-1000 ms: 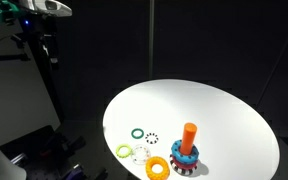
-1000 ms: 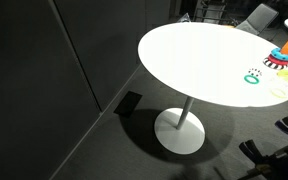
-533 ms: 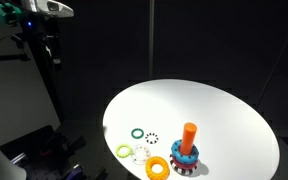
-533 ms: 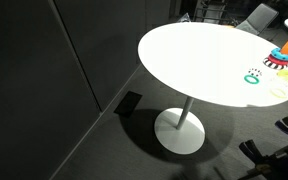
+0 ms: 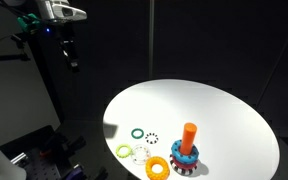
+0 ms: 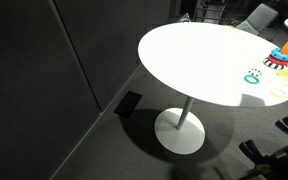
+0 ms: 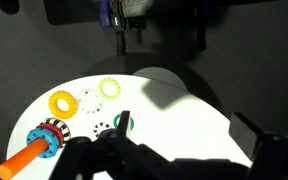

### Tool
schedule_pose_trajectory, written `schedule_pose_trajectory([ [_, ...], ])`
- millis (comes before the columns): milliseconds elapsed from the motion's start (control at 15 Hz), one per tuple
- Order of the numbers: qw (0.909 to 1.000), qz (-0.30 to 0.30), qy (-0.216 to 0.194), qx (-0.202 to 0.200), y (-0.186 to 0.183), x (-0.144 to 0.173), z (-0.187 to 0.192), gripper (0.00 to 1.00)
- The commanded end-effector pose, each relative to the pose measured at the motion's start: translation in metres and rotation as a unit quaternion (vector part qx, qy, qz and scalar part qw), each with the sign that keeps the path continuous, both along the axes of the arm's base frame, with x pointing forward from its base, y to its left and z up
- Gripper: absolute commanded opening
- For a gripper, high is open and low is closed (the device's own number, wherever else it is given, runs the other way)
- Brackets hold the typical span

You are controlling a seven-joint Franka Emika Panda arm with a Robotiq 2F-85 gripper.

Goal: Pick up the clear ring and put it on the ring holder

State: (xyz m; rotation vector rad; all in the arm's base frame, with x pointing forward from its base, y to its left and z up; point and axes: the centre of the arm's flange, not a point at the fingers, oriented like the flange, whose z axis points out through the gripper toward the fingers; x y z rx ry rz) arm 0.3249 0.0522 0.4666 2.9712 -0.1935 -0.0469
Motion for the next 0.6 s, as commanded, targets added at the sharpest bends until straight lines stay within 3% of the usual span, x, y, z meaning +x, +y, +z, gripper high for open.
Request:
schedule_pose_trajectory([
  [0,0.9996,-0.020,-0.021,0.004,-0.014,0.028,-0.008,1.00],
  [267,0.9994,-0.016,-0.029,0.014,-0.042,0.050,-0.026,1.00],
  [533,0.9997,-0.015,-0.011,0.016,-0.083,0.068,-0.051,1.00],
])
